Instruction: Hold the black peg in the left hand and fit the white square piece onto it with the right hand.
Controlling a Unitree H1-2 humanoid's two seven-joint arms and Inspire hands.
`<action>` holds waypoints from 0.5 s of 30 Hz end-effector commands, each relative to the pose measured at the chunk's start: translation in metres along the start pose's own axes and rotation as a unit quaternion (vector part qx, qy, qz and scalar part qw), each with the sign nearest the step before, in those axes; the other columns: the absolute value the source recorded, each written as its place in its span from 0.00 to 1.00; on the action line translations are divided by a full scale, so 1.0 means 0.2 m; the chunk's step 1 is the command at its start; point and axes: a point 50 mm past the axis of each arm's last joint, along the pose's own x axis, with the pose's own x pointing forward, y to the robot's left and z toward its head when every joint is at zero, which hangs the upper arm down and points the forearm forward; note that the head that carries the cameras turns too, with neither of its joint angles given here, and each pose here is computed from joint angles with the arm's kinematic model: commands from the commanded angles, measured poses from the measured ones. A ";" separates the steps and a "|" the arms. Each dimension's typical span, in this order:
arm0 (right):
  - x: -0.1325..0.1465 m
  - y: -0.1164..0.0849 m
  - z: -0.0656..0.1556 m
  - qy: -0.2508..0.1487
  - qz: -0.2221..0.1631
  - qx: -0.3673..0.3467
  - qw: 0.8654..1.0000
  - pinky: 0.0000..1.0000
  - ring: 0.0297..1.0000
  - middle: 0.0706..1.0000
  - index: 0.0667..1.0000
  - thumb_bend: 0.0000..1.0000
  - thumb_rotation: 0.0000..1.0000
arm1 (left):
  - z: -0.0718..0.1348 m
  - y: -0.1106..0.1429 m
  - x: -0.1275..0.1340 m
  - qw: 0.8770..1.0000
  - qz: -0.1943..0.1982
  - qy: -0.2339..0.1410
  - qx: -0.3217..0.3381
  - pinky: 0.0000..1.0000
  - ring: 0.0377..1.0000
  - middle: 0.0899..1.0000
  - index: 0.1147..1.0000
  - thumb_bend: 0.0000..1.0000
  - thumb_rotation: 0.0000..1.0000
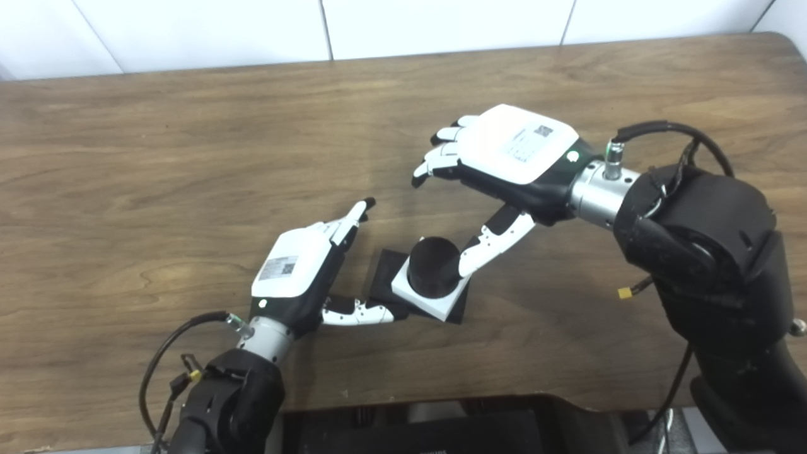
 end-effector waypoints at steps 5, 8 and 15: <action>-0.04 -0.03 -0.05 0.025 -0.044 0.003 0.999 0.92 0.91 0.83 0.79 0.83 0.87 | 0.02 0.09 0.00 0.999 0.037 -0.031 -0.021 0.97 1.00 1.00 1.00 1.00 0.62; -0.06 -0.02 -0.06 0.032 -0.051 0.023 0.998 0.93 0.91 0.83 0.79 0.82 0.87 | 0.02 0.12 -0.01 0.998 0.040 -0.031 -0.049 0.97 1.00 1.00 1.00 1.00 0.61; -0.15 0.08 -0.17 0.063 -0.073 0.180 0.979 0.99 0.98 0.93 0.91 0.71 0.81 | 0.02 0.21 -0.08 0.960 0.120 -0.008 -0.251 0.92 0.99 1.00 1.00 1.00 0.83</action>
